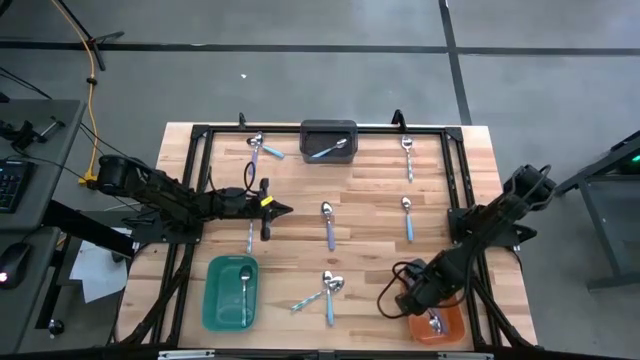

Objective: Sort silverware by color (type)
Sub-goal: Put the purple spoon into the orange bin, then put the blue spoon into the black bin

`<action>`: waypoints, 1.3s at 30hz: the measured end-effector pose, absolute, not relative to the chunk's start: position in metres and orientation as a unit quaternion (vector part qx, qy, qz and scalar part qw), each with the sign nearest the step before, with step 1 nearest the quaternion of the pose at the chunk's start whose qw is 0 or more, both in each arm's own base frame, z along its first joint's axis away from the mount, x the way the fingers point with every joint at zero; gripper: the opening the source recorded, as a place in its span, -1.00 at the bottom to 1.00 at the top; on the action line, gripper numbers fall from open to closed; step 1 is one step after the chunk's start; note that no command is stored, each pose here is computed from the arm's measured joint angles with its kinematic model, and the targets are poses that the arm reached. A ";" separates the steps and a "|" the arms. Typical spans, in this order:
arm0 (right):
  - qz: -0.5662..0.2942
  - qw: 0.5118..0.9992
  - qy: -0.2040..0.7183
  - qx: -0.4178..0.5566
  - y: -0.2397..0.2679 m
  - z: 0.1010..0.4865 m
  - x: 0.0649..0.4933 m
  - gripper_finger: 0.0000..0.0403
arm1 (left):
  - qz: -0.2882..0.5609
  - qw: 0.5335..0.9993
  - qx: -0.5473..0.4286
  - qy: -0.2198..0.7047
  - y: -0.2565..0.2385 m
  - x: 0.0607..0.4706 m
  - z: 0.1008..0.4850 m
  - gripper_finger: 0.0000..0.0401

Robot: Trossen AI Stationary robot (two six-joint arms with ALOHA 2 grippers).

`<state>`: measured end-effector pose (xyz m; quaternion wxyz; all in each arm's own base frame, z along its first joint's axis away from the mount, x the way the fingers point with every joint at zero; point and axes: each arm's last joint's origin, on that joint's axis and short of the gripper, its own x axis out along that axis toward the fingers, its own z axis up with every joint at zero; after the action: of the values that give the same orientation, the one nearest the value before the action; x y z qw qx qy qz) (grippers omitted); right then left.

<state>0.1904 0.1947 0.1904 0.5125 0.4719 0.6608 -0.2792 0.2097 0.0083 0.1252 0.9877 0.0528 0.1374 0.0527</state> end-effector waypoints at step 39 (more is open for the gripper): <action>0.080 0.885 0.453 0.075 0.078 0.235 0.299 -1.00 | 0.121 0.955 0.013 0.270 0.071 0.219 0.124 -1.00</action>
<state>0.2987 0.0778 0.2347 0.8846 0.0751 0.4531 0.0804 0.2188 0.0707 0.1235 0.9551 0.0125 0.2703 0.1209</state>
